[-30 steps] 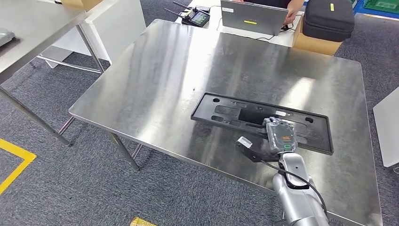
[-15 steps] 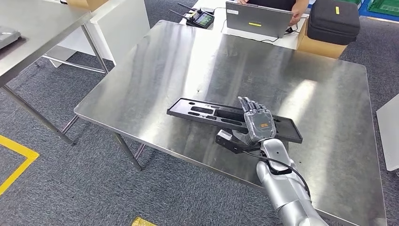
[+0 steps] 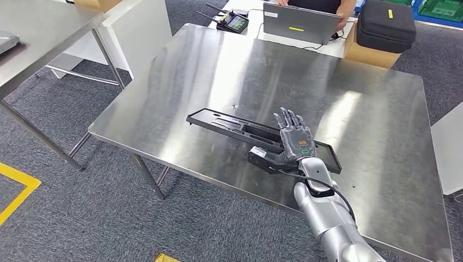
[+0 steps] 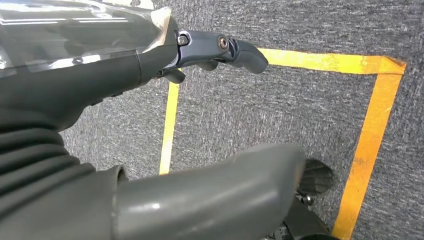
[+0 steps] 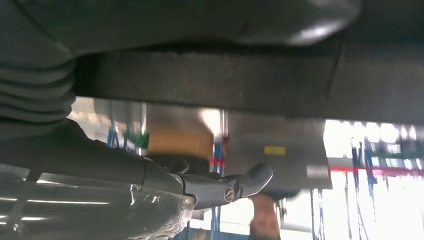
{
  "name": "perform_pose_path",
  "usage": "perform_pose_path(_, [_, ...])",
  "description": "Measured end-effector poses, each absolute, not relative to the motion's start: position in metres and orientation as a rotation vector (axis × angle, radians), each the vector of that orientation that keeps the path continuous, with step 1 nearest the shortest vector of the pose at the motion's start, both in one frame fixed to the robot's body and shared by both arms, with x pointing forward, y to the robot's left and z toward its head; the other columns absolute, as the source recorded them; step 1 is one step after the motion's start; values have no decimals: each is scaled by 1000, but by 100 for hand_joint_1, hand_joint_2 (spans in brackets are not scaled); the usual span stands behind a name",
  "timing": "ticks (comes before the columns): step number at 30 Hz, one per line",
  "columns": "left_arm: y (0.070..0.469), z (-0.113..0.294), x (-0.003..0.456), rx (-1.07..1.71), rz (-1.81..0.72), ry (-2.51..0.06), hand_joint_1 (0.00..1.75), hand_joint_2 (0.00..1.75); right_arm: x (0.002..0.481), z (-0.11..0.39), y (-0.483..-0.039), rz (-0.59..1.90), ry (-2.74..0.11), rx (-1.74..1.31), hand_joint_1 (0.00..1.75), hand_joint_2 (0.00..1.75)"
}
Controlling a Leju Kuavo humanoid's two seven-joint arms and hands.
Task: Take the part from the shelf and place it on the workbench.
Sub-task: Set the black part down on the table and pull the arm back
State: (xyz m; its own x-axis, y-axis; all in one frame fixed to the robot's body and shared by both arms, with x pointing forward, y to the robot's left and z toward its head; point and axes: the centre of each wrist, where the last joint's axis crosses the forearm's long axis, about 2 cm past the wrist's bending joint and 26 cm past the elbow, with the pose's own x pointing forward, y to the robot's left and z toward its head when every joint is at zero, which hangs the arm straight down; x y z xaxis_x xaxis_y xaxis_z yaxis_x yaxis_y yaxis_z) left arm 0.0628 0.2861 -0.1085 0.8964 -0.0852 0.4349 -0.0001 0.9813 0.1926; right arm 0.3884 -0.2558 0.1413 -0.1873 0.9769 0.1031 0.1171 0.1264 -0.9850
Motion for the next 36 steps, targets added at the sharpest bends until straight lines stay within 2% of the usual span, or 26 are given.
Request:
perform_pose_path(5, [284, -108, 63, 177, -71, -450, 0, 0, 399, 134, -275, 1141, -1239, -733, 0, 0])
perform_pose_path(9, [281, -109, 63, 167, -83, -439, 0, 0, 410, 137, -300, 1136, -1145, -566, 0, 0])
perform_pose_path(13, [278, -108, 63, 158, -83, -438, 0, 0, 416, 142, -307, 1140, -1133, -552, 0, 175])
perform_pose_path(36, [277, -109, 60, 167, -29, -431, 0, 0, 417, 147, -312, 997, -1268, -612, 0, 175])
